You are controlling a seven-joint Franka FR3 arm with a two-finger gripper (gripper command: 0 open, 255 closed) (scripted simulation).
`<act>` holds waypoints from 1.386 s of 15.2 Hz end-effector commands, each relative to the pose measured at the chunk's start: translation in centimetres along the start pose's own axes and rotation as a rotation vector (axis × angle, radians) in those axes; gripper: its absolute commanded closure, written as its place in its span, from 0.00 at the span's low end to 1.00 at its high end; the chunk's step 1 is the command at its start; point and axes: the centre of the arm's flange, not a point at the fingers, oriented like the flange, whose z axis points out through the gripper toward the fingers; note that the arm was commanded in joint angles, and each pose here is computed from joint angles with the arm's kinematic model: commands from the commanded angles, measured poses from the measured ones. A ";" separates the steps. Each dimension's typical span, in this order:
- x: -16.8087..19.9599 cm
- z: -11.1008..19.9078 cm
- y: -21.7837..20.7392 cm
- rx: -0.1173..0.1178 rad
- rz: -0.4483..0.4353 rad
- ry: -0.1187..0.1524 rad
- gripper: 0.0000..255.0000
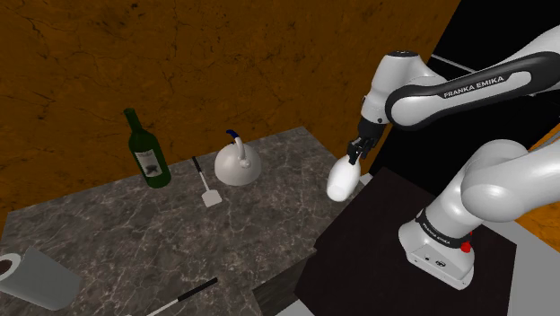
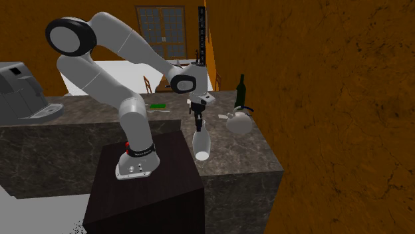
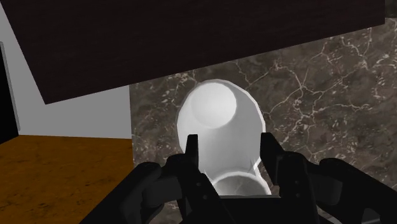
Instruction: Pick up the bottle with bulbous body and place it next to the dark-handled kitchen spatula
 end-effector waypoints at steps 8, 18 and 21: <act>-0.1 -2.1 0.0 0.000 0.000 0.000 1.00; -0.2 -7.4 -0.1 0.000 0.000 0.000 1.00; -0.3 -9.0 -0.1 0.000 0.000 0.000 1.00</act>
